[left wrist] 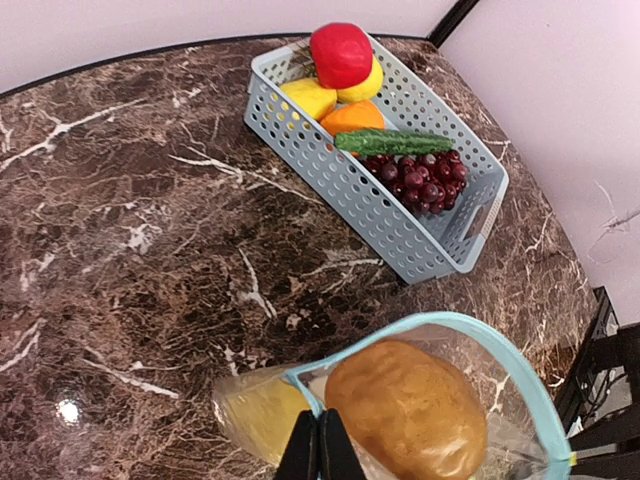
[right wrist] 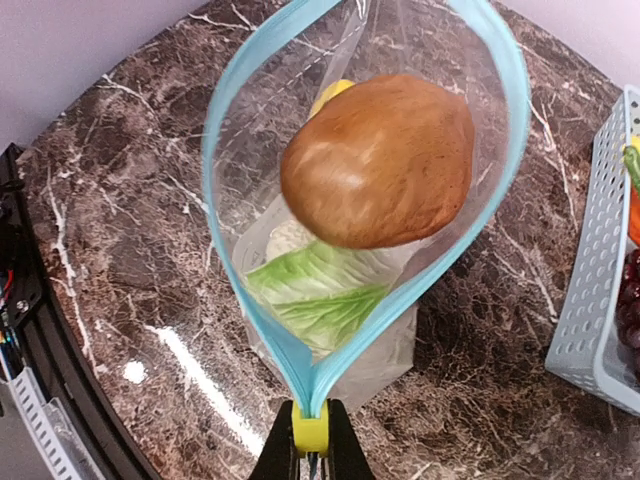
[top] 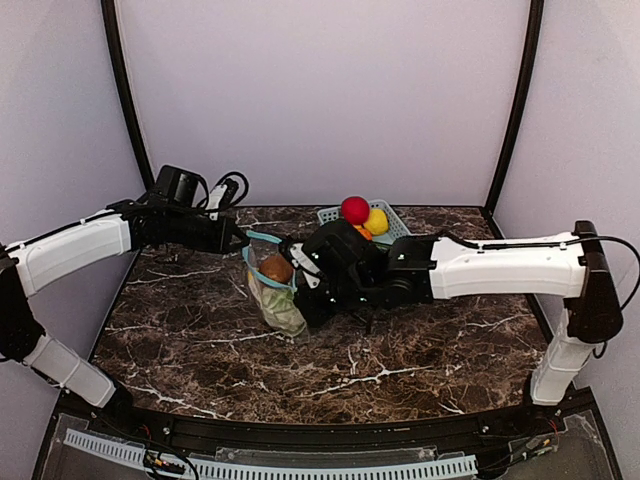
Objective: Place the food in the zip-top bag and seal the zipper
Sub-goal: Adjust the zipper food storage bag at the center of the board.
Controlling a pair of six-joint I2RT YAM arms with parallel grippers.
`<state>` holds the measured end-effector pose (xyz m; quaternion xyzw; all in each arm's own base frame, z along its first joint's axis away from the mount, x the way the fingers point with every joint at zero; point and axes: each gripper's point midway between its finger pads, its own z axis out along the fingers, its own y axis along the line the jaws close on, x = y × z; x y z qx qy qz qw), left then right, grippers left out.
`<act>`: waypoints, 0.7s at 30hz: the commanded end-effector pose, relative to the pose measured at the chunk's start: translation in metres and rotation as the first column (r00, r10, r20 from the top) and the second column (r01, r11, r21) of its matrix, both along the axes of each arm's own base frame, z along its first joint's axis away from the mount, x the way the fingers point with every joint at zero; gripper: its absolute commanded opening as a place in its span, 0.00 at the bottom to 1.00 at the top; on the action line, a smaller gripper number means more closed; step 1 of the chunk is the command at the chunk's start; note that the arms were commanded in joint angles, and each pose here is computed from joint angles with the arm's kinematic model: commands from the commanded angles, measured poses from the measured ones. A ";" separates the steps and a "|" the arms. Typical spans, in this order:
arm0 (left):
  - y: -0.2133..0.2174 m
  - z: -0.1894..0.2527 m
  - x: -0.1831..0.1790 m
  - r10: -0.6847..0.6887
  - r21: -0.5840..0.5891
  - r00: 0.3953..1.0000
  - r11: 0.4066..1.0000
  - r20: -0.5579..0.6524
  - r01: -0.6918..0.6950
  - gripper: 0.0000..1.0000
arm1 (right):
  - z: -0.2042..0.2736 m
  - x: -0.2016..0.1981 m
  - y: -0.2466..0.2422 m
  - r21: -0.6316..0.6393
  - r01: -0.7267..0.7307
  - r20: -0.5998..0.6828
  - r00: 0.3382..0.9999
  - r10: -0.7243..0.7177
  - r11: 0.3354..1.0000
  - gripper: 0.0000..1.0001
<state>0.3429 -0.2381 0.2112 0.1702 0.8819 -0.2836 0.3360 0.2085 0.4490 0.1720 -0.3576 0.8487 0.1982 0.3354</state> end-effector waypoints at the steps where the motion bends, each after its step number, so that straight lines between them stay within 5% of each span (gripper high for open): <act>1: 0.024 0.028 0.005 0.075 -0.048 0.995 0.996 0.068 -0.072 0.01 | 0.068 -0.006 -0.009 0.103 -0.098 0.019 0.995 0.097 0.990 0.00; 18: 0.007 0.002 0.005 0.016 -0.116 0.999 0.993 -0.039 -0.020 0.01 | 0.005 -0.003 -0.017 -0.040 -0.056 -0.159 0.986 0.049 0.998 0.00; 21: 0.002 -0.005 0.005 -0.001 -0.127 0.998 0.992 -0.070 -0.008 0.01 | 0.010 0.003 -0.018 -0.028 -0.039 -0.157 0.987 0.034 0.999 0.25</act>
